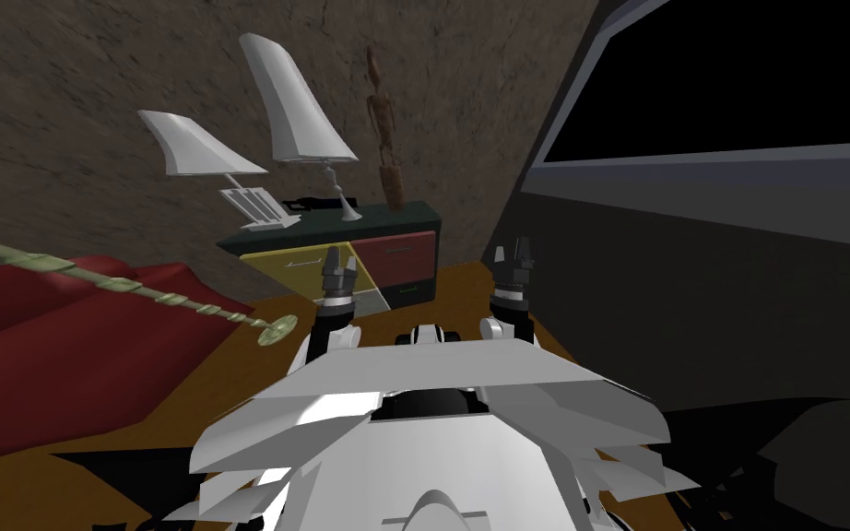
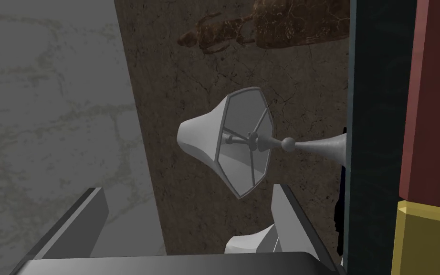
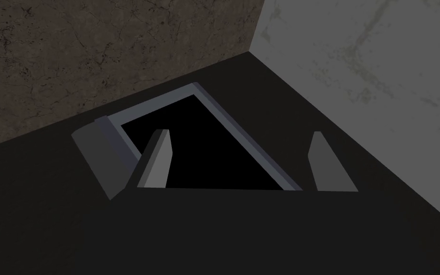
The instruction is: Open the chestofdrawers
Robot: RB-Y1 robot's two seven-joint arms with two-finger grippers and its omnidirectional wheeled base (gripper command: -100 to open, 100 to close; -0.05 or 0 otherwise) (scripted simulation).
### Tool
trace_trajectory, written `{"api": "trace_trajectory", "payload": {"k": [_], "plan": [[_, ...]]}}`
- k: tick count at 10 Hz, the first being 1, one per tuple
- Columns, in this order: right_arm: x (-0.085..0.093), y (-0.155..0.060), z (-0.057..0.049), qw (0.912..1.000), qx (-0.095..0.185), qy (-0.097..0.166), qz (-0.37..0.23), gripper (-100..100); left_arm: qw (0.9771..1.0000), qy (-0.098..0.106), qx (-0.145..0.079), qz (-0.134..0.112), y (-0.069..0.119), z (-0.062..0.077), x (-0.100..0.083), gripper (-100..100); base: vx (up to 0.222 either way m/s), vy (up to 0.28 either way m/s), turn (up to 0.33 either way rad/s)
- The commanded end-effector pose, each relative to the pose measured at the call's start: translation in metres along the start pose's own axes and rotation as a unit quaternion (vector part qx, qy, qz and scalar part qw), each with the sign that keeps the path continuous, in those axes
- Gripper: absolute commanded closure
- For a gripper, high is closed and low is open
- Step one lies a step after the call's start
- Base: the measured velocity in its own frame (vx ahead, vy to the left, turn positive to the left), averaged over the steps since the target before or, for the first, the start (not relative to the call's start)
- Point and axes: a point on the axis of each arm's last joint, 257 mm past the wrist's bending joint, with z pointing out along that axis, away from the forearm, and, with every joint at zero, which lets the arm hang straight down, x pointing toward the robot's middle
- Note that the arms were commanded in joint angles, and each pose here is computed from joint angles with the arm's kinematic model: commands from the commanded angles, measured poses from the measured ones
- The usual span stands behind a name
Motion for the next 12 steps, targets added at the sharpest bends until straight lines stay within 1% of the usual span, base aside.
{"api": "trace_trajectory", "payload": {"k": [1, 3, 5, 8, 9, 10, 12], "plan": [[0.000, 0.000, 0.000, 1.0000, 0.000, 0.000, 0.000, 0, 0.9997, 0.002, -0.024, 0.004, 0.024, -0.004, 0.002, -100, 0.060, -0.024, 0.000], [0.000, 0.000, 0.000, 1.0000, 0.000, 0.000, 0.000, 0, 0.9992, 0.002, -0.040, 0.005, 0.039, -0.007, 0.002, -100, 0.055, -0.027, 0.001], [0.000, 0.000, 0.000, 1.0000, 0.000, 0.000, 0.000, 0, 0.9976, 0.004, -0.068, 0.009, 0.067, -0.013, 0.002, -100, 0.082, -0.044, 0.002], [0.000, 0.000, 0.000, 1.0000, 0.000, 0.000, 0.000, 0, 0.9939, 0.011, -0.109, 0.019, 0.105, -0.023, 0.001, -100, 0.102, -0.044, 0.003], [0.000, 0.000, 0.000, 1.0000, 0.000, 0.000, 0.000, 0, 0.9939, 0.011, -0.109, 0.019, 0.105, -0.023, 0.001, -100, 0.080, -0.039, 0.004], [0.000, 0.000, 0.000, 1.0000, 0.000, 0.000, 0.000, 0, 0.9921, 0.012, -0.123, 0.021, 0.119, -0.028, 0.001, -100, 0.080, -0.033, 0.001], [0.000, 0.000, 0.000, 1.0000, 0.000, 0.000, 0.000, 0, 0.9900, 0.011, -0.139, 0.022, 0.133, -0.033, 0.000, -100, 0.069, -0.032, 0.003]]}}
